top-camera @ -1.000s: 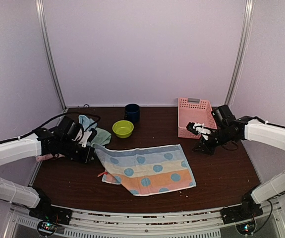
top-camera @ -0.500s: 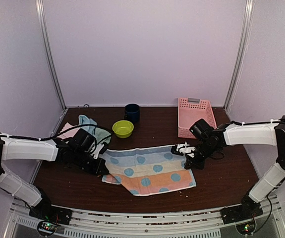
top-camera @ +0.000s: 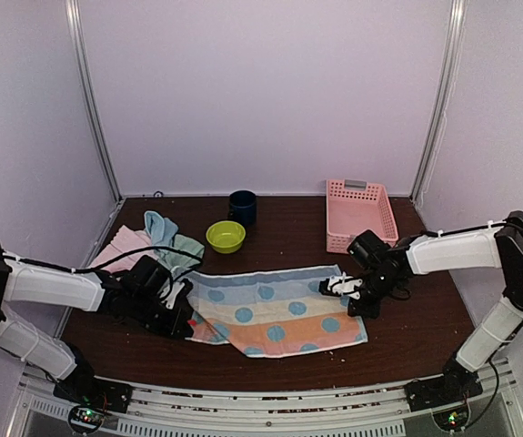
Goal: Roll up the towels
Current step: Smooth out the towel at the center of the board.
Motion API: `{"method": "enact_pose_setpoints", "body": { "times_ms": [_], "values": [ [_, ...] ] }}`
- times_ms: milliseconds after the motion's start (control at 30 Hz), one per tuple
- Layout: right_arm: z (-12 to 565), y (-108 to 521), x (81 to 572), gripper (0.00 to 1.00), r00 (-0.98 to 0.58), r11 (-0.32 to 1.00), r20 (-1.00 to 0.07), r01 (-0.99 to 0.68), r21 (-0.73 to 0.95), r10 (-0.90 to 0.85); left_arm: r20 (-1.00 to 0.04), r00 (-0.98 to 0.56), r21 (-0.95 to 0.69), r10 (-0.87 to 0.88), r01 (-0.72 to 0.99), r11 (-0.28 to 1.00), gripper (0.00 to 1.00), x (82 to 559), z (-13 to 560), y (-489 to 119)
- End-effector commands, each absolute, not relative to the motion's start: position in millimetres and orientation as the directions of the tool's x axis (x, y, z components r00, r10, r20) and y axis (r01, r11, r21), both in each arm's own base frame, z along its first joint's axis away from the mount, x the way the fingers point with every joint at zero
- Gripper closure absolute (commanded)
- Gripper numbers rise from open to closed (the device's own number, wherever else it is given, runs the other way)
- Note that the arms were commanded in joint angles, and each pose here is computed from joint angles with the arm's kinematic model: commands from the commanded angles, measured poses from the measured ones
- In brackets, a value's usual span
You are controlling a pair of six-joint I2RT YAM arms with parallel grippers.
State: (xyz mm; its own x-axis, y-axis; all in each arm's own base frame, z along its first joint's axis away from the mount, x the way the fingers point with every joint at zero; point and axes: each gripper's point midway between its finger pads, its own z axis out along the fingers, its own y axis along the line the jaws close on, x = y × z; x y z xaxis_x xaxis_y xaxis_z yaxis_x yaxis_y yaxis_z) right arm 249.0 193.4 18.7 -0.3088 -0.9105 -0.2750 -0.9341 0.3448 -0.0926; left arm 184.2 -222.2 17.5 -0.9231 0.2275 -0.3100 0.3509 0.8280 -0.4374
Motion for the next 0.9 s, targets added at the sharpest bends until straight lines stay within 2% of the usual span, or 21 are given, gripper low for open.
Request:
{"method": "enact_pose_setpoints", "body": {
  "times_ms": [0, 233, 367, 567, 767, 867],
  "values": [
    [8.9, 151.7, 219.6, 0.88, -0.319, 0.328, -0.098, -0.94, -0.094, -0.943, -0.222, -0.955, -0.422, 0.195, 0.275, 0.864, 1.0, 157.5, 8.6, -212.0],
    [24.5, 143.3, 198.7, 0.89, -0.339, 0.344, -0.071, -0.937, -0.06, -0.938, -0.152, -0.967, -0.418, 0.204, 0.25, 0.873, 1.0, 114.2, 29.7, -207.2],
    [37.2, 142.6, 185.9, 0.89, -0.324, 0.327, -0.065, -0.944, -0.051, -0.944, -0.149, -0.974, -0.412, 0.173, 0.22, 0.884, 1.0, 104.6, 48.9, -194.3],
    [67.5, 144.4, 208.0, 0.88, -0.316, 0.336, -0.132, -0.926, -0.174, -0.939, -0.276, -0.943, -0.37, 0.187, 0.284, 0.884, 1.0, 132.2, 99.4, -203.2],
    [77.8, 177.6, 213.2, 0.82, -0.275, 0.296, -0.208, -0.952, -0.08, -0.939, -0.303, -0.9, -0.292, 0.315, 0.402, 0.868, 1.0, 161.9, 81.5, -233.6],
    [67.0, 184.6, 227.7, 0.8, -0.238, 0.271, -0.228, -0.954, -0.128, -0.944, -0.342, -0.88, -0.249, 0.329, 0.423, 0.871, 1.0, 175.9, 65.3, -236.7]
  ]
}}
